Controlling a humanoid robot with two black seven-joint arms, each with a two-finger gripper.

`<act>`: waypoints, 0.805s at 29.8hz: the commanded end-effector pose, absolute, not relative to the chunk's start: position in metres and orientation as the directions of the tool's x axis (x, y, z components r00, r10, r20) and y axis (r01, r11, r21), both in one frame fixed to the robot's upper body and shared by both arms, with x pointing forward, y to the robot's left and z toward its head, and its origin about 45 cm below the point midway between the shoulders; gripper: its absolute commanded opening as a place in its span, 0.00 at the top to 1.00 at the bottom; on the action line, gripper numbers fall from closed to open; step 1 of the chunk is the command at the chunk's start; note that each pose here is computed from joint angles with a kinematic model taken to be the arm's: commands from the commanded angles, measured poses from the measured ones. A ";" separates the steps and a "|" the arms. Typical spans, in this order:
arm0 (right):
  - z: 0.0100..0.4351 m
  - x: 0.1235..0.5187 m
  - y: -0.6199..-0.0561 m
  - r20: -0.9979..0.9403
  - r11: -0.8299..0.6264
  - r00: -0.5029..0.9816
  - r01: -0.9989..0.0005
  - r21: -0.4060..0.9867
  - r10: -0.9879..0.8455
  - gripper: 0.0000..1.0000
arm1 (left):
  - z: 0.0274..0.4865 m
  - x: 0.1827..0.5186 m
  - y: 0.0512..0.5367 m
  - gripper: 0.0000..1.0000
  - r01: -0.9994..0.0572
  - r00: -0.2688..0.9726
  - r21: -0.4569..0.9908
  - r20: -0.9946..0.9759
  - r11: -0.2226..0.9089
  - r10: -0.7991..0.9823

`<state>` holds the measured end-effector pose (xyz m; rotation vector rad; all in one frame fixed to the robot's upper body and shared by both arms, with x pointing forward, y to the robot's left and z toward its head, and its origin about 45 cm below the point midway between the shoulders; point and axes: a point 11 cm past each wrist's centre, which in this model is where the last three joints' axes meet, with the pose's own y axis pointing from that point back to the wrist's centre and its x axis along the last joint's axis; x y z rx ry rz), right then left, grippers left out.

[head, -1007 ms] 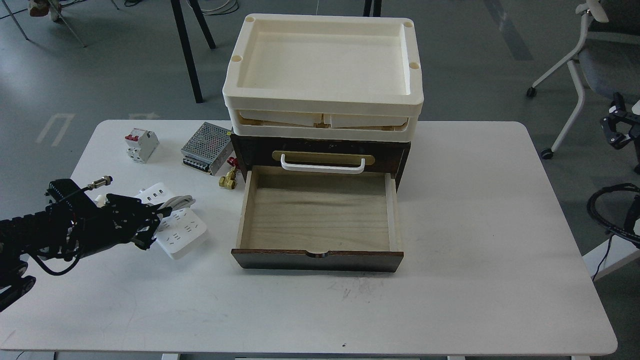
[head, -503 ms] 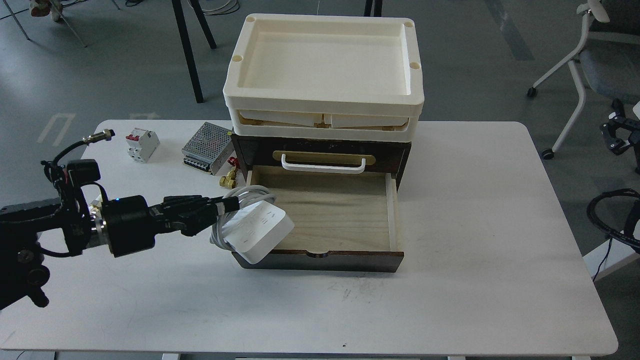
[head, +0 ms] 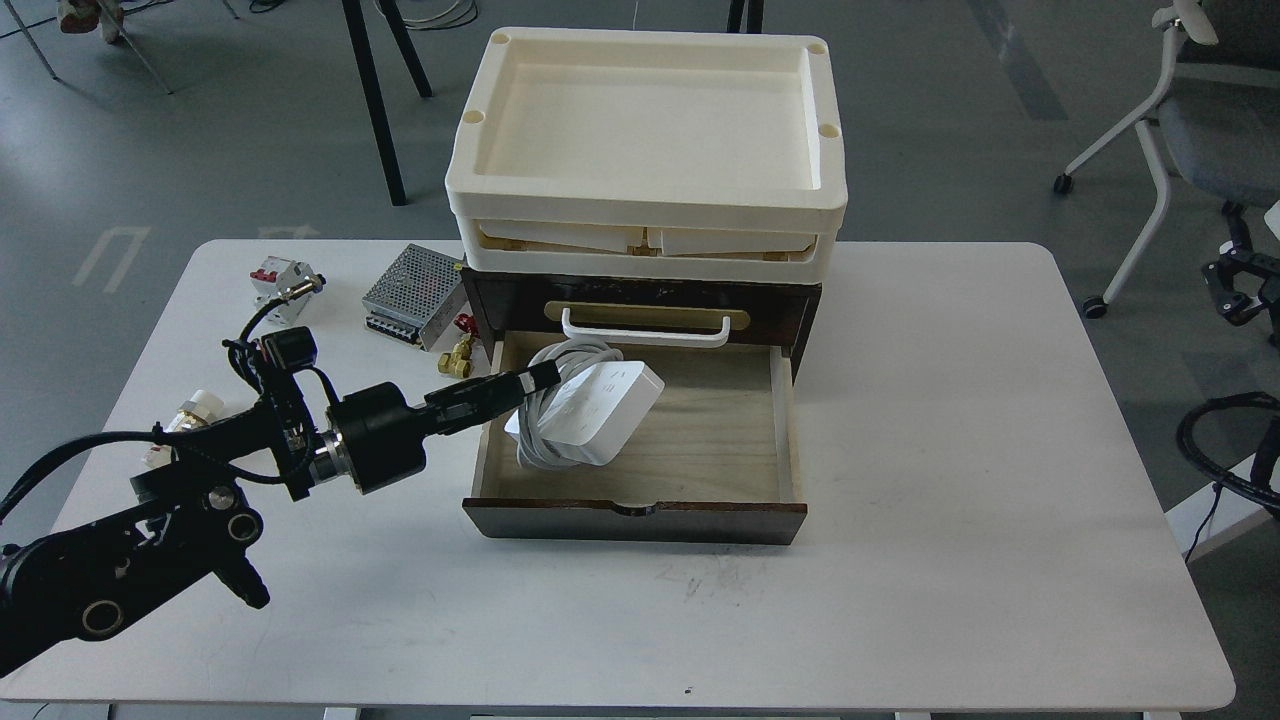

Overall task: Put charging cable into cabinet
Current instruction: 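Lower the cable into the open drawer and release it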

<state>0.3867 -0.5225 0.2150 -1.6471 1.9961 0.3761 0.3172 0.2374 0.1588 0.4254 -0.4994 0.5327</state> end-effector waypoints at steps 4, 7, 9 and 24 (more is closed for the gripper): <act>0.212 0.384 -0.524 -0.551 0.224 -0.131 -0.969 -0.104 -0.824 0.00 | 0.148 0.317 0.234 0.97 -0.588 0.722 0.256 0.593 0.767 0.356; 0.209 0.383 -0.523 -0.554 0.224 -0.134 -0.970 -0.099 -0.822 0.00 | 0.148 0.317 0.223 0.87 -0.580 0.727 0.239 0.582 0.779 0.363; 0.209 0.383 -0.523 -0.552 0.224 -0.134 -0.970 -0.098 -0.823 0.00 | 0.149 0.318 0.219 0.82 -0.578 0.729 0.228 0.577 0.784 0.369; 0.208 0.383 -0.521 -0.554 0.221 -0.132 -0.971 -0.097 -0.822 0.00 | 0.163 0.332 0.228 0.11 -0.653 0.702 0.149 0.486 0.743 0.520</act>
